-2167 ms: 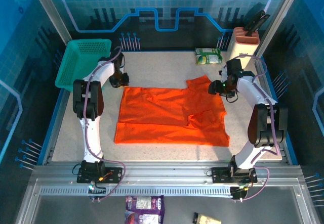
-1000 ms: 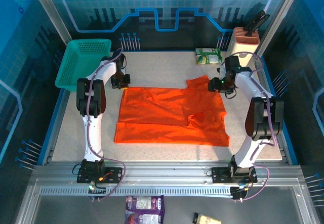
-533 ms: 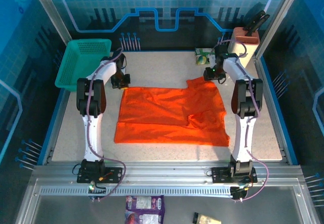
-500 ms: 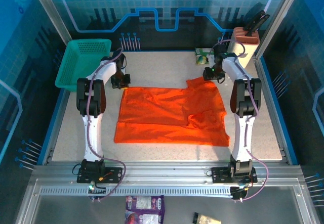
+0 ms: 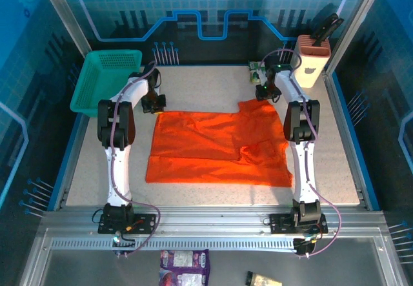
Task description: Fold the inside-out t-shirt
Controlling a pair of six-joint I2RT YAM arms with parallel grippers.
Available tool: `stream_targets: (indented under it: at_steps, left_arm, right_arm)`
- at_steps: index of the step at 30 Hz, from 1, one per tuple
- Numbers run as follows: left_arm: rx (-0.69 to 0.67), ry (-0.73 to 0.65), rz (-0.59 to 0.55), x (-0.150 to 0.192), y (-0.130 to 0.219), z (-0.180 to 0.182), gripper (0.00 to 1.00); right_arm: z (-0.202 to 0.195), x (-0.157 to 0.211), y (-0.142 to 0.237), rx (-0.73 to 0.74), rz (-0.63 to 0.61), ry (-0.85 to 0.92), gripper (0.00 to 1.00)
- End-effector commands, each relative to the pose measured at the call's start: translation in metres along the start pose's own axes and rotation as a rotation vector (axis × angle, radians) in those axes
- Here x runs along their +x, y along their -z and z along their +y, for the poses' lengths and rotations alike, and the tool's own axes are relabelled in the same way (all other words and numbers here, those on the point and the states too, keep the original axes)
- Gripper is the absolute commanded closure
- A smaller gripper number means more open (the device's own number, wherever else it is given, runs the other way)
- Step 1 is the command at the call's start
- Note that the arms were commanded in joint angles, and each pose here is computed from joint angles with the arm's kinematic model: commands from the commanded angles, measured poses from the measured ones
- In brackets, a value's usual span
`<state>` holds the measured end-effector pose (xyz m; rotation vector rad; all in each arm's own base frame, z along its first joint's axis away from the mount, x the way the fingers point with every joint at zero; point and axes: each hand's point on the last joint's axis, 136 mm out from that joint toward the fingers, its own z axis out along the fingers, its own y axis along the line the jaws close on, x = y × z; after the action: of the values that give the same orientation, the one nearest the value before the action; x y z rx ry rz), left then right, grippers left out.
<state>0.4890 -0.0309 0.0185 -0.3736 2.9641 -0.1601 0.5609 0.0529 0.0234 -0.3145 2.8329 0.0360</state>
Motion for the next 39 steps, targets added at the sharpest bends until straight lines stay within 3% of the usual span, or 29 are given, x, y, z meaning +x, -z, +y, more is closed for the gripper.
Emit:
stream_targets:
  at_steps: [1, 6, 9, 15, 23, 32, 39]
  left_arm:
    - [0.008, -0.012, 0.021, 0.006, 0.003, 0.001, 1.0]
    - [0.011, -0.009, 0.0, 0.002, 0.008, 0.0, 1.0]
    - [0.009, 0.0, -0.046, -0.007, 0.017, -0.001, 1.0]
    - [0.014, 0.034, -0.161, -0.034, 0.044, -0.003, 1.0]
    - [0.074, 0.077, -0.24, -0.05, 0.073, -0.014, 1.0]
    - [0.106, 0.099, -0.294, -0.04, 0.096, -0.014, 1.0]
    - [0.152, 0.123, -0.298, -0.012, 0.101, -0.013, 1.0]
  right_arm:
    - [0.009, 0.017, -0.016, 0.018, 0.081, 0.044, 0.76]
    - [0.0, 0.01, -0.006, 0.071, 0.053, 0.023, 0.95]
    - [-0.01, -0.005, 0.014, 0.106, -0.01, -0.016, 1.0]
    - [-0.021, -0.042, 0.073, 0.128, -0.194, -0.063, 1.0]
    - [-0.02, -0.054, 0.126, 0.13, -0.328, -0.054, 1.0]
    - [-0.019, -0.034, 0.157, 0.115, -0.36, -0.088, 1.0]
    - [-0.02, 0.015, 0.172, 0.085, -0.339, -0.187, 1.0]
